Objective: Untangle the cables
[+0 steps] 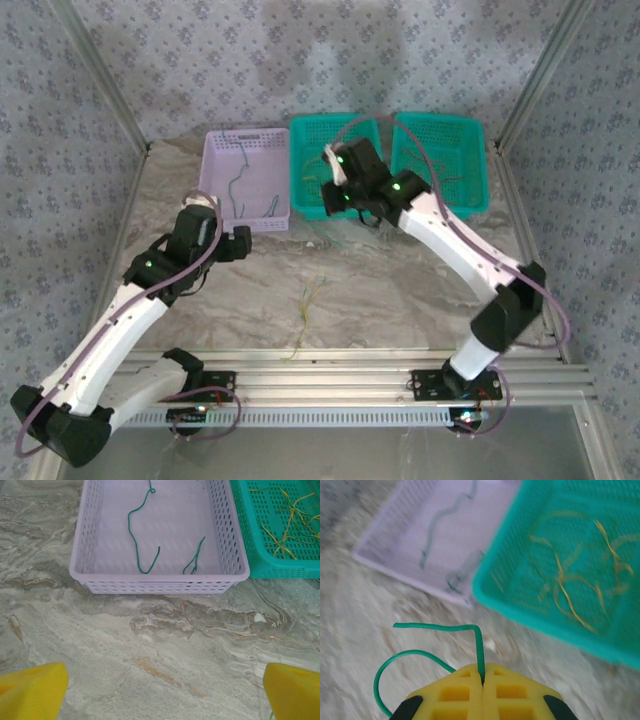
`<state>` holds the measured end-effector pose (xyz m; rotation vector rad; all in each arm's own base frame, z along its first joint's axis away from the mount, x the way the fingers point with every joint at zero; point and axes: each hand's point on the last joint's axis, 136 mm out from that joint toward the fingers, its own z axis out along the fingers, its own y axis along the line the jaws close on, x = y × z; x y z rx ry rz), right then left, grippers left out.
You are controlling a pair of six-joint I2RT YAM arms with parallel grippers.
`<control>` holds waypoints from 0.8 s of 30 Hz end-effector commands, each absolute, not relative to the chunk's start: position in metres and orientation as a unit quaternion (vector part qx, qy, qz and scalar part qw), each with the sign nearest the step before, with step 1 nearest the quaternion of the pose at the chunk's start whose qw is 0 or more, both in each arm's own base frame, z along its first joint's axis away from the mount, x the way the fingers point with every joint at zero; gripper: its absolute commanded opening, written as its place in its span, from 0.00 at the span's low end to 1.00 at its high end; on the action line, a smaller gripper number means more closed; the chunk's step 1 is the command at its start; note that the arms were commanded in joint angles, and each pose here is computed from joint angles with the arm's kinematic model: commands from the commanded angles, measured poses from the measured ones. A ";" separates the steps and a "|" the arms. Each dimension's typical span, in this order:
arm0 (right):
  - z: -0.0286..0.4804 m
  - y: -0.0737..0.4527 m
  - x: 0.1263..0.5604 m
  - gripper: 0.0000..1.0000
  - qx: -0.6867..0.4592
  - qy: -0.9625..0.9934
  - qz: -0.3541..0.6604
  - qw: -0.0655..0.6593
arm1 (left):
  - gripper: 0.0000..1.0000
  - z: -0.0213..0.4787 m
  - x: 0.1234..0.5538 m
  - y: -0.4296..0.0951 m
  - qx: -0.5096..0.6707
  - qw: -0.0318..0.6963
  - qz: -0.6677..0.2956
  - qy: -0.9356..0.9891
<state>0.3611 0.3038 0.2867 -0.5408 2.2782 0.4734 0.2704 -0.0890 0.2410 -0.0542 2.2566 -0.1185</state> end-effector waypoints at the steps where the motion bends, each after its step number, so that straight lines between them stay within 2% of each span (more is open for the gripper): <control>1: 0.277 0.343 0.367 0.00 -0.256 0.886 0.212 0.322 | 1.00 0.252 0.268 -0.083 -0.040 0.449 -0.057 0.891; 7: 0.262 0.410 0.400 0.00 -0.283 0.872 0.280 0.284 | 1.00 0.257 0.265 -0.074 -0.049 0.462 -0.048 0.884; 12: 0.236 0.444 0.426 0.00 -0.287 0.863 0.313 0.273 | 1.00 0.257 0.264 -0.072 -0.052 0.465 -0.044 0.883; 19: 0.206 0.445 0.478 0.00 -0.219 0.862 0.367 0.273 | 1.00 0.263 0.268 -0.073 -0.054 0.477 -0.048 0.876; 24: 0.195 0.449 0.494 0.00 -0.204 0.857 0.382 0.280 | 1.00 0.263 0.268 -0.072 -0.053 0.478 -0.045 0.876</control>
